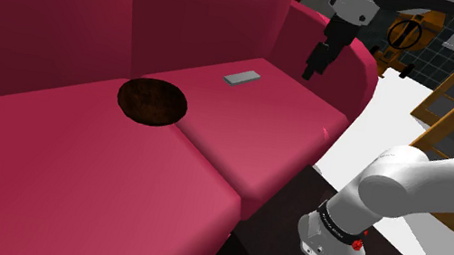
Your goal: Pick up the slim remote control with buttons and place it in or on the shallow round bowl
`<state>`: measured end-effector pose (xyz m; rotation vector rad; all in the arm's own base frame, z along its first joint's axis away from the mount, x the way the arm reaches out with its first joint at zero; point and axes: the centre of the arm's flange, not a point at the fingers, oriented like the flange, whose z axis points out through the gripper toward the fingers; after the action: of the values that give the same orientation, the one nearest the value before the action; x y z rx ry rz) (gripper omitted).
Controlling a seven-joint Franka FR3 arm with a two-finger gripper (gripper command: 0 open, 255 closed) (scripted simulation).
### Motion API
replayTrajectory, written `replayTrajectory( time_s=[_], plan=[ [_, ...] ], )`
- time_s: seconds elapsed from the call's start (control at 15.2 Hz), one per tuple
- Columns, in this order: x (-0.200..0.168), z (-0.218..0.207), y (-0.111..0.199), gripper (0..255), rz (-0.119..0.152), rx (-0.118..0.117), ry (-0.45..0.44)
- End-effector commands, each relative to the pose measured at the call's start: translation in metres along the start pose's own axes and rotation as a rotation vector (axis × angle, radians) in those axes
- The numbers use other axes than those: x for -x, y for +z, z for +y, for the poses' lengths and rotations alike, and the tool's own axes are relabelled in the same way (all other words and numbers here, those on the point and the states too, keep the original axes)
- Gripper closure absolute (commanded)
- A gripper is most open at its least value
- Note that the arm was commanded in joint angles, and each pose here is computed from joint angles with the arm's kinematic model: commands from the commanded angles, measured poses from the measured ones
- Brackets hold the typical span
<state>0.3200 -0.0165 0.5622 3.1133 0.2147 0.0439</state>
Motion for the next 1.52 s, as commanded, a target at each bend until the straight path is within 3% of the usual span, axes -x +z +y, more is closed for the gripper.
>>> replayTrajectory(
  time_s=[0.0, 0.66, 1.45],
  plan=[
    [0.0, 0.0, 0.0, 0, 0.0, 0.0, 0.0],
    [-0.064, 0.095, 0.064, 0, 0.004, -0.005, -0.418],
    [-0.184, 0.163, 0.141, 0, 0.009, -0.01, -0.919]
  ],
)
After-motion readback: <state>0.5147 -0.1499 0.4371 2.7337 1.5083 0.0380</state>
